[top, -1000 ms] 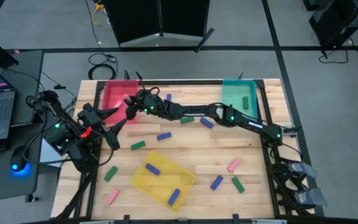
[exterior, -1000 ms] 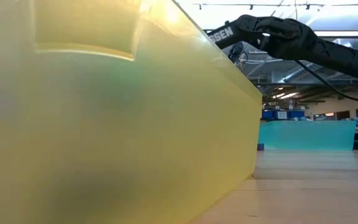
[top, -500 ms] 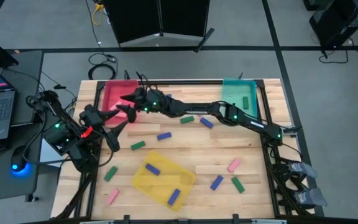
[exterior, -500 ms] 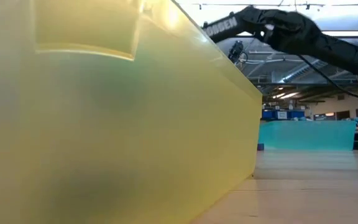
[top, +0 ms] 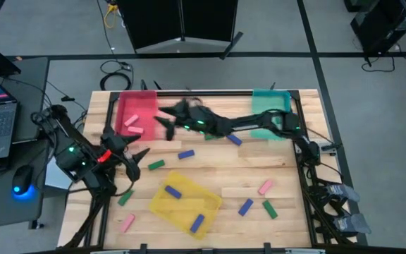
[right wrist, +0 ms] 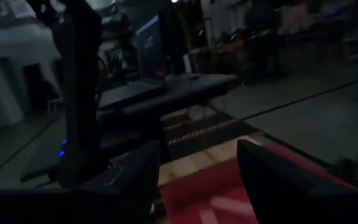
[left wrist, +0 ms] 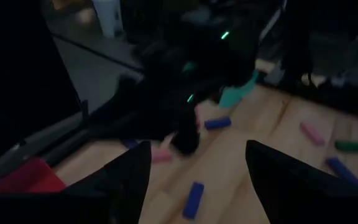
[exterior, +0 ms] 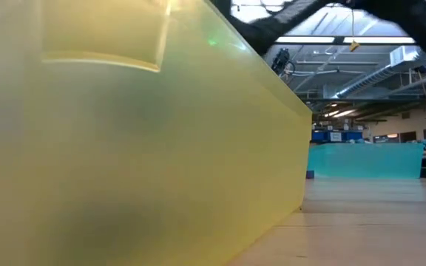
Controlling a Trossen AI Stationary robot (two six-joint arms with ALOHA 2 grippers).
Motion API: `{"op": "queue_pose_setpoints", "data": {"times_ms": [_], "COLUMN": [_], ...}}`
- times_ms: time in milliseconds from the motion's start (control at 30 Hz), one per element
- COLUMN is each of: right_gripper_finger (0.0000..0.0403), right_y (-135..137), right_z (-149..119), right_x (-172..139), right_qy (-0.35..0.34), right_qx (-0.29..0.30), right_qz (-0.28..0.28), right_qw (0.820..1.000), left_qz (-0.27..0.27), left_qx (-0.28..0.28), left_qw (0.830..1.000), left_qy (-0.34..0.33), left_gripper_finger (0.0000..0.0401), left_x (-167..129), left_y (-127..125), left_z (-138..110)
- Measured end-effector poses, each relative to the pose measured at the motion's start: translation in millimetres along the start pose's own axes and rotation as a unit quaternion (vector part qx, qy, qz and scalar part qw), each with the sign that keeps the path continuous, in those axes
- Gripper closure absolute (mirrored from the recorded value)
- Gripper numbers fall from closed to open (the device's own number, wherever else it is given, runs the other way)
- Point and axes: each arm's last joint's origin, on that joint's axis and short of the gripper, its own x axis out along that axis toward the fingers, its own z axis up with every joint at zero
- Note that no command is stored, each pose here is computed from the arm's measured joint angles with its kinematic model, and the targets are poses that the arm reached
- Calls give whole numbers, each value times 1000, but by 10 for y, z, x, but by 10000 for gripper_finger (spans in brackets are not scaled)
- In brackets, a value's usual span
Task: Sort blocks
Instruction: Put the green block into the blue bin
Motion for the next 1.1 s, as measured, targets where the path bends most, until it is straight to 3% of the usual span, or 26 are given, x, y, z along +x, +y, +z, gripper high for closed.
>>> {"op": "queue_pose_setpoints", "data": {"times_ms": [233, 367, 533, 700, 833, 1100], "right_gripper_finger": [182, 181, 180, 180, 180, 180], "right_y": [-152, -149, -72, 33, 114, 191], "right_z": [134, 166, 300, 421, 462, 492], "right_x": [-1243, -1811, -2357, -2706, -2838, -2907], "right_qy": [-53, -35, -64, -97, -96, -97], "right_qx": [0, -7, -17, -23, -36, -49], "right_qz": [-15, -10, -5, -1, -2, 0], "right_qw": [998, 999, 998, 995, 995, 994], "left_qz": [55, 82, 101, 84, 47, 14], "left_qx": [36, 89, 152, 148, 110, 96], "left_qw": [988, 965, 926, 911, 918, 912], "left_qy": [136, 234, 330, 376, 377, 398], "left_gripper_finger": [155, 173, 181, 181, 181, 181], "left_x": [316, 588, 940, 1179, 1259, 1407], "left_y": [-189, -333, -420, -250, -56, 212], "left_z": [-162, -293, -562, -954, -1143, -1449]}}
